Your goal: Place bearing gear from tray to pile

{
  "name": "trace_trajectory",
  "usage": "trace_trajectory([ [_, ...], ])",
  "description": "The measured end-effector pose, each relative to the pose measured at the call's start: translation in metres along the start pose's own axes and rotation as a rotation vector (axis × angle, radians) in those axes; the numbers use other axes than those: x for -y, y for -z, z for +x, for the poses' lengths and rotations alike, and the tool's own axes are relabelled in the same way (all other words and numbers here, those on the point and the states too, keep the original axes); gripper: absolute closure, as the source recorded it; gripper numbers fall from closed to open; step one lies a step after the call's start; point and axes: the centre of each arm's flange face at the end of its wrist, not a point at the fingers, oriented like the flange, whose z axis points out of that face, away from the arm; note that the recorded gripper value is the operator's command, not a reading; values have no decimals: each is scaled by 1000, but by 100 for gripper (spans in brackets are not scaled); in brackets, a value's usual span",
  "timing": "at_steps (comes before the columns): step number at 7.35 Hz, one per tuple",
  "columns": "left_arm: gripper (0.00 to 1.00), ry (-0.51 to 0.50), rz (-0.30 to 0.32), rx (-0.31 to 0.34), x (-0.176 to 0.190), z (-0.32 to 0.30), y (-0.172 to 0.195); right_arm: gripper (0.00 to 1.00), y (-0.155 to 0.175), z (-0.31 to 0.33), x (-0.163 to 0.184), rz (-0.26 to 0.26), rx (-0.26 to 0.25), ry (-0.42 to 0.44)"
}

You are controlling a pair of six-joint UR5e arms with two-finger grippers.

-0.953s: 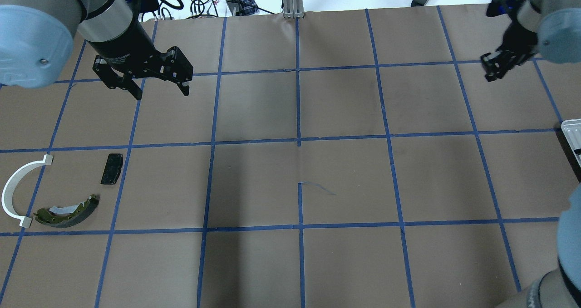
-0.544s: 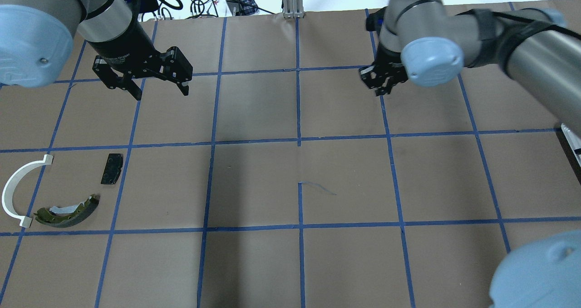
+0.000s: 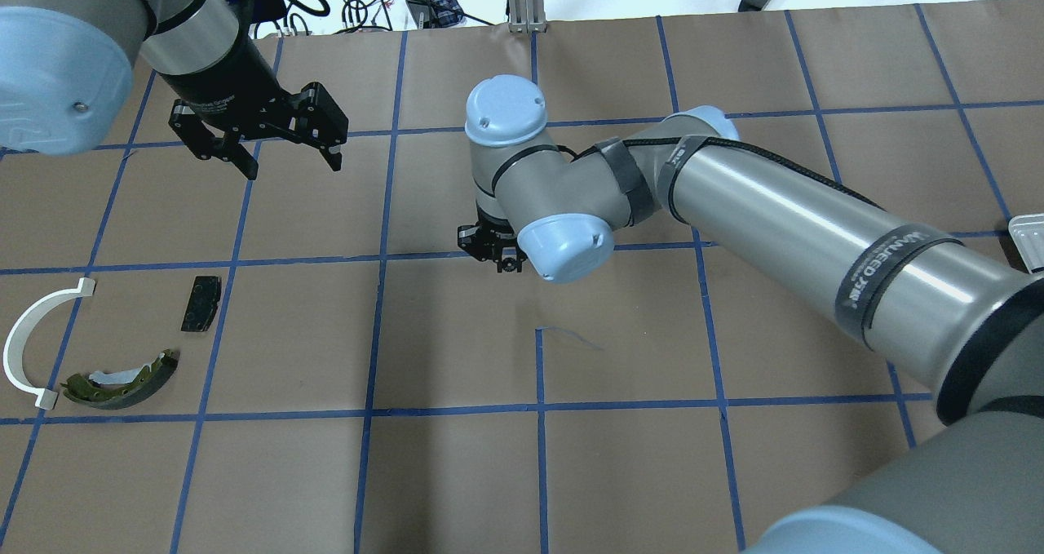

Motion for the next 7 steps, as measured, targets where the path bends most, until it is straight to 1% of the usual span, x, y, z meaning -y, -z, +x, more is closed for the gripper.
trace_trajectory([
  [1,0,2,-4,2,2,-1,-2,21,-20,-3,-9,3,4,2],
  [2,0,3,0,7,5,-2,-4,0,-30,-2,-15,30,14,7],
  [3,0,4,11,8,7,-2,-4,0,-27,0,-15,63,25,7],
  [4,0,3,18,7,9,-1,-5,0,-9,7,-7,92,38,3],
  [5,0,6,24,3,12,0,-7,0,16,29,8,100,34,8],
  [6,0,3,27,-1,17,5,-13,0,44,73,29,99,16,12],
  [7,0,-4,19,-2,19,17,-23,0,73,133,51,113,-6,12],
])
